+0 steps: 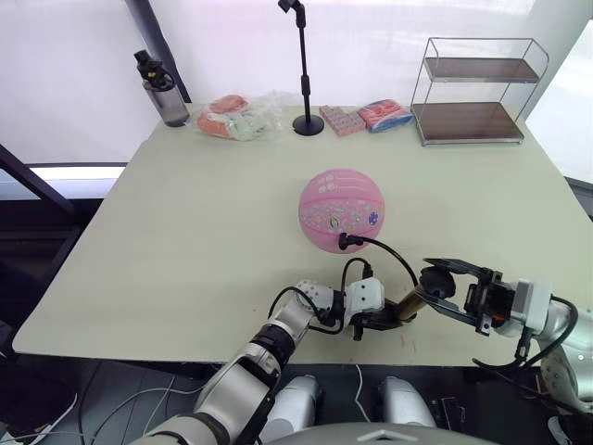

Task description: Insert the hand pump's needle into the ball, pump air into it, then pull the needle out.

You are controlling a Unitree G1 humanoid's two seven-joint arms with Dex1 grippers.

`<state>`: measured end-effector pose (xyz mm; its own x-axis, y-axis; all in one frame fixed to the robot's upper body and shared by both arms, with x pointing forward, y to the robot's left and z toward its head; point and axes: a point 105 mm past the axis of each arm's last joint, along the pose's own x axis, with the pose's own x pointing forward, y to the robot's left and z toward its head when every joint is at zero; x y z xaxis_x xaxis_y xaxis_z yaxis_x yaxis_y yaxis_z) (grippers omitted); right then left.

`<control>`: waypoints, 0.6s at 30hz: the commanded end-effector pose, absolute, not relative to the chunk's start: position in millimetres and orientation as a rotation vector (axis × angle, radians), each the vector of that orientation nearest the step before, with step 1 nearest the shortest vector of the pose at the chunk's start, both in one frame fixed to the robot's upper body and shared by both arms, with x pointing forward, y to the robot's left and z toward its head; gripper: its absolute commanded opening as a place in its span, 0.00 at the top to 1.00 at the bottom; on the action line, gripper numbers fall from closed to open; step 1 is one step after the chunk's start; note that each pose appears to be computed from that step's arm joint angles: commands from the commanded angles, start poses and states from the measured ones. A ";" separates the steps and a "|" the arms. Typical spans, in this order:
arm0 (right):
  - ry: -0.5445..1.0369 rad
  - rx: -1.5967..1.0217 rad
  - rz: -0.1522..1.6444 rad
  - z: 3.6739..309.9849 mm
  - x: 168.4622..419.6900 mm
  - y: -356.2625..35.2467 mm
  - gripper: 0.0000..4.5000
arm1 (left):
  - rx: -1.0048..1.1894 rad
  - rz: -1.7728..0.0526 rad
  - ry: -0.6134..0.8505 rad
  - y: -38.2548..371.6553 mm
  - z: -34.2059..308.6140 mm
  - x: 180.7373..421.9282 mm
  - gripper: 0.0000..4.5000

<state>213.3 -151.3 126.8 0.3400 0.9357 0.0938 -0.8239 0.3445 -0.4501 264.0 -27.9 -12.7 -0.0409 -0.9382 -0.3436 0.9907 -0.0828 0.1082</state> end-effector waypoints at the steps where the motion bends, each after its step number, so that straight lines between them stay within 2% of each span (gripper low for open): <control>1: -0.192 -0.327 1.309 87.5 199.5 -142.1 0.53 | 0.378 -1.605 0.294 -17.0 -34.4 257.8 0.76; 7: -0.204 -0.332 1.310 87.3 203.7 -139.3 0.53 | 0.371 -1.585 0.276 -17.2 -28.8 264.5 0.76; 10: -0.218 -0.333 1.305 88.9 206.1 -138.0 0.53 | 0.350 -1.580 0.261 -17.8 -22.5 268.4 0.41; 11: -0.222 -0.336 1.301 89.7 207.7 -138.1 0.53 | 0.342 -1.581 0.254 -18.0 -19.5 269.9 0.37; 15: -0.234 -0.344 1.293 91.9 211.7 -138.5 0.53 | 0.332 -1.583 0.223 -18.0 -10.8 273.5 0.01; 18: -0.255 -0.348 1.284 96.3 213.8 -138.3 0.53 | 0.334 -1.592 0.195 -15.2 -3.2 274.9 0.01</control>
<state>219.4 -140.8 126.0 0.2873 0.9529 0.0968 -0.8241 0.2974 -0.4821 269.6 -23.6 -6.9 -0.0464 -0.9401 -0.3378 0.9935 -0.0786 0.0824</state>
